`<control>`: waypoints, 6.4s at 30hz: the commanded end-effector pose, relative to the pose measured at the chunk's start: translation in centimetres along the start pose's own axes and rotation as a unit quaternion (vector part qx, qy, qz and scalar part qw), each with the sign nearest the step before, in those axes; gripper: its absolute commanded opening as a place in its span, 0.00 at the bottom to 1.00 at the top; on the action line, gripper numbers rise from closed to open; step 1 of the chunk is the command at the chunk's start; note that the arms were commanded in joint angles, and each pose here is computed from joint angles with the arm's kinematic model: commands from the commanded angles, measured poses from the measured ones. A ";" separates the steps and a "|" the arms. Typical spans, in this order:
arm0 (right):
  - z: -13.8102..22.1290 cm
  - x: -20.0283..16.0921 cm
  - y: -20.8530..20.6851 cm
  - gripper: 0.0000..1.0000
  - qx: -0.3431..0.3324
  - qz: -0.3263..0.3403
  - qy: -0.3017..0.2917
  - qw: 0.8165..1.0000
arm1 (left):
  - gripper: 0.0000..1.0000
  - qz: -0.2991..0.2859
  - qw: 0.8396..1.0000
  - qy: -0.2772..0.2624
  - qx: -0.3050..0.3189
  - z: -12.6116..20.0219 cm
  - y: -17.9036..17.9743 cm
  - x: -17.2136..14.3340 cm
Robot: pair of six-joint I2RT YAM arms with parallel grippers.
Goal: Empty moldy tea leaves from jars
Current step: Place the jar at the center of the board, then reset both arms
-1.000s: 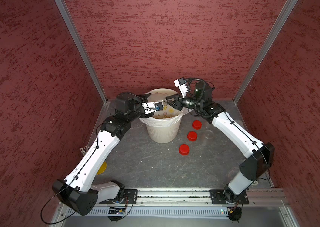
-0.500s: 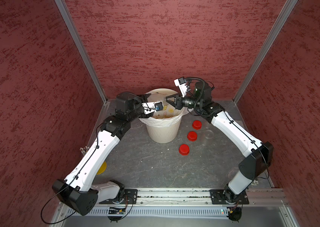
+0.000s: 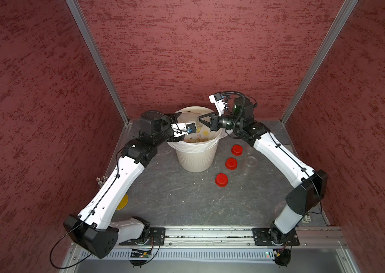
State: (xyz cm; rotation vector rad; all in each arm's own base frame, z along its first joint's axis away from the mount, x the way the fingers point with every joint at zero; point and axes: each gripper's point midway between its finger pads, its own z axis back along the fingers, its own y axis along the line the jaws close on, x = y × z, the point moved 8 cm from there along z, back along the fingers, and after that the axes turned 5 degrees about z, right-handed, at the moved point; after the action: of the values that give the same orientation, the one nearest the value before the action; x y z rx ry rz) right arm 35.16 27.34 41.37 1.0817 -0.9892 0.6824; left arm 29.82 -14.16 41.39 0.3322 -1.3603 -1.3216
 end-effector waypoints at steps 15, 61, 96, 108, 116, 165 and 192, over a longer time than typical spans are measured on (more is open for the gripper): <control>-0.3 1.4 3.0 0.00 0.021 0.024 -0.006 0.999 | 1.00 0.014 0.998 -0.004 0.053 -0.6 0.9 0.1; 4.3 -7.9 8.8 0.00 -0.175 0.112 0.297 0.932 | 1.00 0.321 0.911 -0.051 0.254 8.1 1.1 -8.2; -0.3 -22.1 5.2 0.00 -0.285 0.076 0.500 0.814 | 1.00 0.353 0.897 -0.040 0.262 8.6 -0.9 -9.4; -1.0 -23.9 4.3 0.00 -0.285 0.073 0.511 0.808 | 1.00 0.354 0.898 -0.037 0.260 8.3 -1.3 -9.7; -1.1 -24.4 4.2 0.00 -0.282 0.067 0.513 0.808 | 1.00 0.354 0.898 -0.039 0.258 8.3 -1.3 -9.6; -1.1 -20.6 5.2 0.63 -0.305 0.075 0.436 0.843 | 1.00 0.358 0.900 -0.036 0.248 7.8 -2.1 -10.1; 13.9 -4.9 0.7 0.99 -0.427 0.102 -0.003 0.898 | 1.00 0.417 0.862 -0.041 0.286 9.1 -1.9 -11.7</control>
State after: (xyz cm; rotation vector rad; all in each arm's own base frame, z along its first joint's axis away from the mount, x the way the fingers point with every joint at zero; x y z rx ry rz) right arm 27.28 15.75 37.29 0.1577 -1.0974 0.3637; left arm 24.91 -1.15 37.35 0.0855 -1.6866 -0.2439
